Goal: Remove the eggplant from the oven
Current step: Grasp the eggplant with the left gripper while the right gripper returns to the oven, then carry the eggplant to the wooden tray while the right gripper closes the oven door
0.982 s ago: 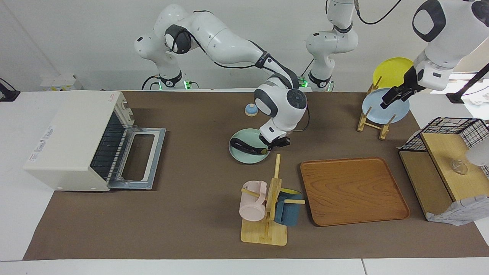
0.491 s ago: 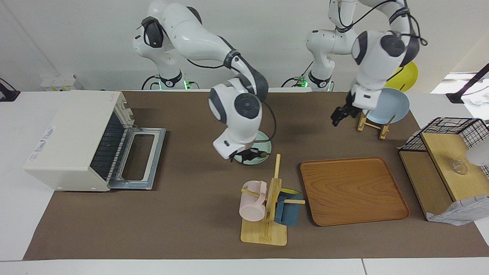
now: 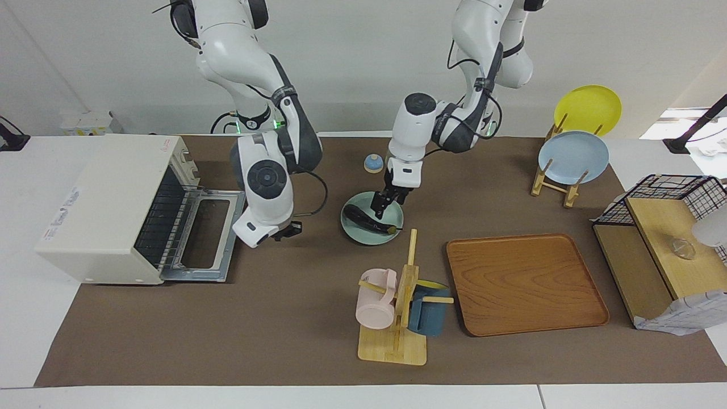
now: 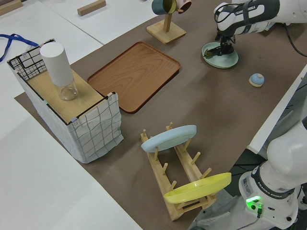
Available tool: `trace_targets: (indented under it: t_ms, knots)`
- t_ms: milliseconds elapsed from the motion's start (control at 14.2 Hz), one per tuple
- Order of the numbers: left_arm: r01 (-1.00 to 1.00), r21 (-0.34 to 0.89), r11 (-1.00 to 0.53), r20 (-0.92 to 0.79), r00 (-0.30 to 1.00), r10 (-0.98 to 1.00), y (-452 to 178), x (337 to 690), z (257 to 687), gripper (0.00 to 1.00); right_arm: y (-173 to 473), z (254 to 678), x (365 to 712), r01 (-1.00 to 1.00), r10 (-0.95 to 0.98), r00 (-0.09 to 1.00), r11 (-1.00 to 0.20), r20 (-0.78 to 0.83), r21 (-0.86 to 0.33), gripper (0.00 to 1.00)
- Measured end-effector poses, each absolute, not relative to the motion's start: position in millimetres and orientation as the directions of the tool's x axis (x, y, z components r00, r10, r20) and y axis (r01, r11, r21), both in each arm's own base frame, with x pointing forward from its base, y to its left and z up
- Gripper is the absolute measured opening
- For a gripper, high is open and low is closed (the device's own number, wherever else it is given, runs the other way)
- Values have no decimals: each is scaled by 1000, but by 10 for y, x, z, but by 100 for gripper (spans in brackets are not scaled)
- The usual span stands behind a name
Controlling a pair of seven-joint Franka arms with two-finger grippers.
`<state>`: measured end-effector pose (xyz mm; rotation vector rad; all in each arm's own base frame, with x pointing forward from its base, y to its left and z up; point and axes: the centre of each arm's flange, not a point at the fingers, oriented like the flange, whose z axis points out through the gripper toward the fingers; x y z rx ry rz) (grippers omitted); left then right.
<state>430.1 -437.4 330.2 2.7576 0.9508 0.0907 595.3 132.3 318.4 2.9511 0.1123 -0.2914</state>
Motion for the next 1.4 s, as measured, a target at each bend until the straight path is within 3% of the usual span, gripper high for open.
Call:
trace_targets:
  t_ms: [140, 421, 561, 842, 1053, 1193, 1404]
  knots:
    - [604, 221, -766, -16, 788, 616, -4460, 4380, 3179, 95, 1139, 3030, 5861, 155, 117, 973, -969, -197, 190, 3]
    - [571, 221, -790, -14, 812, 583, -4477, 4394, 3150, 43, 847, 2981, 5849, 276, 228, 950, -932, -211, 236, 2]
    - [563, 221, -796, -16, 819, 574, -4479, 4415, 3180, 28, 874, 3056, 5848, 327, 274, 934, -915, -229, 238, 2]
    - [432, 116, -894, -21, 901, 432, -4111, 4593, 3503, 28, 795, 3548, 5930, 416, 346, 890, -883, -296, 217, 2]
    - [288, 90, -954, -33, 958, 286, -3086, 5143, 3880, 28, 348, 4187, 5901, 445, 384, 877, -875, -287, 189, 3]
    - [199, 123, -972, -36, 980, 196, -2308, 5520, 3885, 28, -99, 4527, 5832, 415, 359, 895, -888, -264, 198, 3]
    - [95, 141, -985, -11, 995, 95, -1250, 5879, 3724, 28, -278, 5008, 5757, 315, 287, 936, -942, -205, 117, 33]
